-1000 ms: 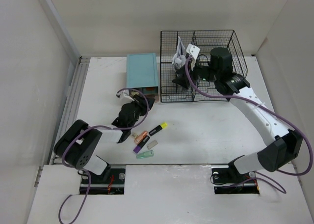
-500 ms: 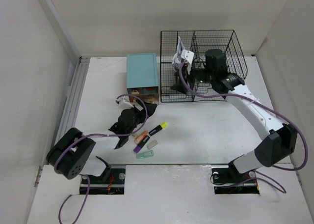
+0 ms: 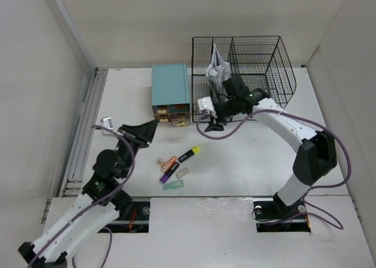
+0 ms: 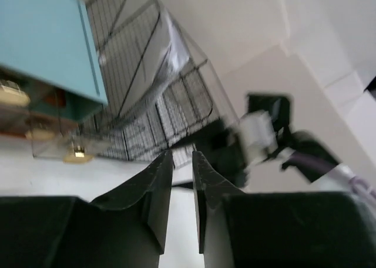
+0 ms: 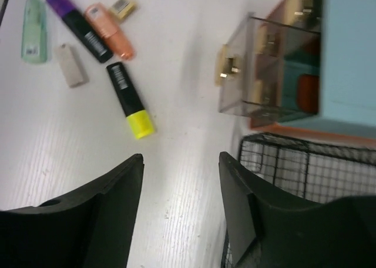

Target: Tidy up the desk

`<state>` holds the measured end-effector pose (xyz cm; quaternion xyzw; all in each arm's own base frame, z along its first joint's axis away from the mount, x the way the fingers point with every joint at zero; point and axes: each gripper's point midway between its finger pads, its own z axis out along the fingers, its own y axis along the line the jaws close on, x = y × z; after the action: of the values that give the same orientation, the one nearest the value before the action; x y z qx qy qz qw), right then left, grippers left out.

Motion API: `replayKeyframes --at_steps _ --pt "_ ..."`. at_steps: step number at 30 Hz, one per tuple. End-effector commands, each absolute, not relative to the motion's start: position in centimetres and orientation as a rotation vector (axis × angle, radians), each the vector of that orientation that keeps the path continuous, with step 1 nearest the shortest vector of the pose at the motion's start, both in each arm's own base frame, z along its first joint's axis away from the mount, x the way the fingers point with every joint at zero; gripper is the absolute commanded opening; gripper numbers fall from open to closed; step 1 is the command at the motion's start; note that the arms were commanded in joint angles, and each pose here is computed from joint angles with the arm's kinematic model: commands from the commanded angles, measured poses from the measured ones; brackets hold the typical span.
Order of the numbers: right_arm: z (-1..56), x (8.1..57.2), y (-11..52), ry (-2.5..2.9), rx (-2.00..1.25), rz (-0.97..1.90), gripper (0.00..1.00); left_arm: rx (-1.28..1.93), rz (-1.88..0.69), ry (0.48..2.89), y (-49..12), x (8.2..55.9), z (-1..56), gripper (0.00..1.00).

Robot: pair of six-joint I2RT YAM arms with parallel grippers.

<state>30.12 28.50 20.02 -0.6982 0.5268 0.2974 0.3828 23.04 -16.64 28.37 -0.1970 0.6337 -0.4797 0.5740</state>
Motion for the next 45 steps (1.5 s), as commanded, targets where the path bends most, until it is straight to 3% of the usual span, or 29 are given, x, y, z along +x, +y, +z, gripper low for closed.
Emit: replayKeyframes --at_steps 1,2,5,8,20,45 --pt "17.6 26.3 31.4 1.186 -2.031 0.723 0.58 -0.5 -0.883 1.478 -11.4 21.7 29.5 0.18" --pt "16.6 25.6 32.0 1.193 -2.075 0.717 0.56 -0.496 -0.853 1.457 -10.3 21.2 30.4 0.26" --pt "14.0 23.5 34.2 1.168 -2.202 0.693 0.55 -0.58 -0.801 1.453 -7.7 20.0 29.7 0.67" --pt "13.0 22.0 35.8 1.169 -2.244 0.693 0.55 -0.558 -0.835 1.421 -7.5 19.3 29.8 0.79" --pt "8.5 24.3 38.3 1.355 -2.222 0.528 0.54 -0.583 -0.826 1.474 -7.6 19.3 26.7 0.79" --pt "3.3 22.2 39.3 1.424 -2.388 0.406 0.49 -0.614 -0.825 1.441 -6.2 18.2 26.3 0.78"
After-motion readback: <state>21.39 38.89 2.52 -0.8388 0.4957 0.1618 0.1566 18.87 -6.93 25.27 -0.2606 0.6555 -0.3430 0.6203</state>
